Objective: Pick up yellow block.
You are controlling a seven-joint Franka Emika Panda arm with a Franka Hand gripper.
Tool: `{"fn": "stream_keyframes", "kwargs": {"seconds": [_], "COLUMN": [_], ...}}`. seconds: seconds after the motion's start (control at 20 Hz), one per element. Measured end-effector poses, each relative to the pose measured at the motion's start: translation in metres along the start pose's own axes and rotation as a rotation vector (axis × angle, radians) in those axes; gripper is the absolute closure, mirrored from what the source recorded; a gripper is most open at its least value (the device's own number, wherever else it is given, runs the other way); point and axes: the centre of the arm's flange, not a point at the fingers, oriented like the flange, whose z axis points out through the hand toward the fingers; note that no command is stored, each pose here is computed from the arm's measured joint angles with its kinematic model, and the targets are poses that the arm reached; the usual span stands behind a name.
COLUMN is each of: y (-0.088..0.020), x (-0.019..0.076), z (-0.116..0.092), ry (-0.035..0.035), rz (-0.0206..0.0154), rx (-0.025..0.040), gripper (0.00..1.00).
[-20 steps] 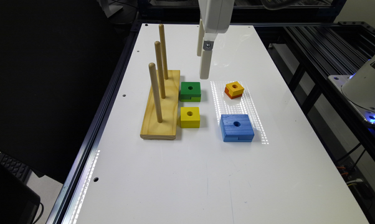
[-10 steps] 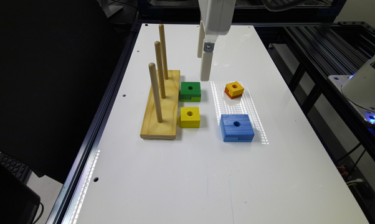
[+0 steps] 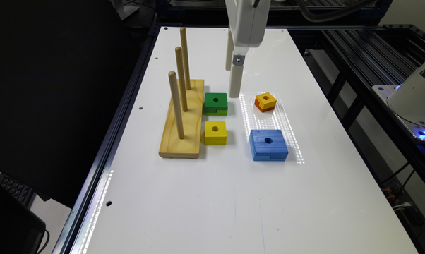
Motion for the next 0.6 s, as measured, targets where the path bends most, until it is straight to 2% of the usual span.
{"fn": "stream_keyframes", "kwargs": {"seconds": [0.15,0.3,0.45,0.6], "y": [0.0,-0.001,-0.001,-0.001], "x": [0.0007,0.0015,0.0014,0.0022], "z": [0.011,0.02,0.027,0.044], "ry": [-0.0077,-0.0114,-0.0184,-0.0249], "rz": [0.0007,0.0014,0.0019,0.0025], "rx": [-0.0038,-0.0031,-0.0081,-0.0075], "gripper": [0.0,0.0,0.0,0.0]}}
